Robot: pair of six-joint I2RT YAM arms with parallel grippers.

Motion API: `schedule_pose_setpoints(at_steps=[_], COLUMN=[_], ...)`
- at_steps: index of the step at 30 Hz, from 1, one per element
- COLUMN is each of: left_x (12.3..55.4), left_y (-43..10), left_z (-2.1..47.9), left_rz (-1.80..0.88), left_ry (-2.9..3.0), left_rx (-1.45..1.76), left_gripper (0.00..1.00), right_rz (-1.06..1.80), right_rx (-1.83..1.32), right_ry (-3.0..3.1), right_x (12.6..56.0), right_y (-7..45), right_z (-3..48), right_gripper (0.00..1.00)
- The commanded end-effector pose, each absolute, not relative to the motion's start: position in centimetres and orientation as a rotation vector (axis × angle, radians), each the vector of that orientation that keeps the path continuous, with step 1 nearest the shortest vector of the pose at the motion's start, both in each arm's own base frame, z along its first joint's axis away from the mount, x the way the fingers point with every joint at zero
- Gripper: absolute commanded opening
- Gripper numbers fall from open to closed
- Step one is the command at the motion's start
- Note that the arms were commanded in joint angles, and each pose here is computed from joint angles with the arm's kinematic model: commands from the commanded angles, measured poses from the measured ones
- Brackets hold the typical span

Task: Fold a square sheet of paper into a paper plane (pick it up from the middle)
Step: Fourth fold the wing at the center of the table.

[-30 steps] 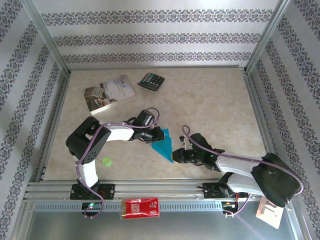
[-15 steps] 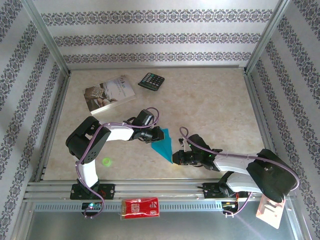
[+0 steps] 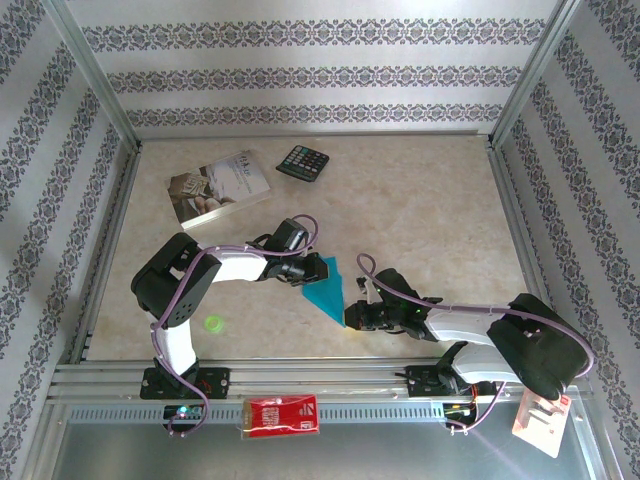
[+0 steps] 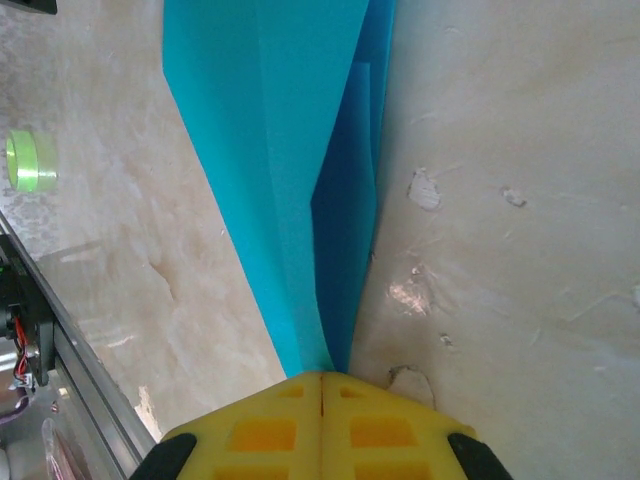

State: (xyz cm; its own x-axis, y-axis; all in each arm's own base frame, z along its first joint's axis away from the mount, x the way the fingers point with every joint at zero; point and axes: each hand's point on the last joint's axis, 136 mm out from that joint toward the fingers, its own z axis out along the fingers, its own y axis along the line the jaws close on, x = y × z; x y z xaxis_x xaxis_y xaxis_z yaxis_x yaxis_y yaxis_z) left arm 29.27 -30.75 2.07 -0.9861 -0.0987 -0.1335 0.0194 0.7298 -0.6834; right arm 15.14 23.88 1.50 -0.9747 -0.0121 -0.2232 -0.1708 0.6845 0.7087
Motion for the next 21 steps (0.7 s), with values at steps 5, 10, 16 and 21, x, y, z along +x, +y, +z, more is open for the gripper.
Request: schedule_pose_setpoints(at_steps=[5,10,16,21], left_x=[28.4,28.6,29.2,29.3], left_y=[-28.0,-28.4,-29.3,-29.8], left_z=[-0.1,0.8,3.3,4.8], left_rz=[-0.942,-0.976,-1.056,-1.111], left_ry=[2.856,2.83,2.773,2.738], left_rx=[-0.11,-0.105,-0.089,-0.081], left_gripper=[0.15,0.18,0.22,0.24], right_rz=[0.993,0.949,0.924,0.917], right_rx=[-0.195,-0.193,-0.17,-0.162], right_ry=[2.79,2.81,2.816,2.818], right_x=[13.9,13.8,13.7,13.7], right_y=[22.3,22.0,21.6,21.6], right_z=[-0.9,-1.4,-1.6,-1.7], right_gripper=[0.05,0.03,0.02,0.01])
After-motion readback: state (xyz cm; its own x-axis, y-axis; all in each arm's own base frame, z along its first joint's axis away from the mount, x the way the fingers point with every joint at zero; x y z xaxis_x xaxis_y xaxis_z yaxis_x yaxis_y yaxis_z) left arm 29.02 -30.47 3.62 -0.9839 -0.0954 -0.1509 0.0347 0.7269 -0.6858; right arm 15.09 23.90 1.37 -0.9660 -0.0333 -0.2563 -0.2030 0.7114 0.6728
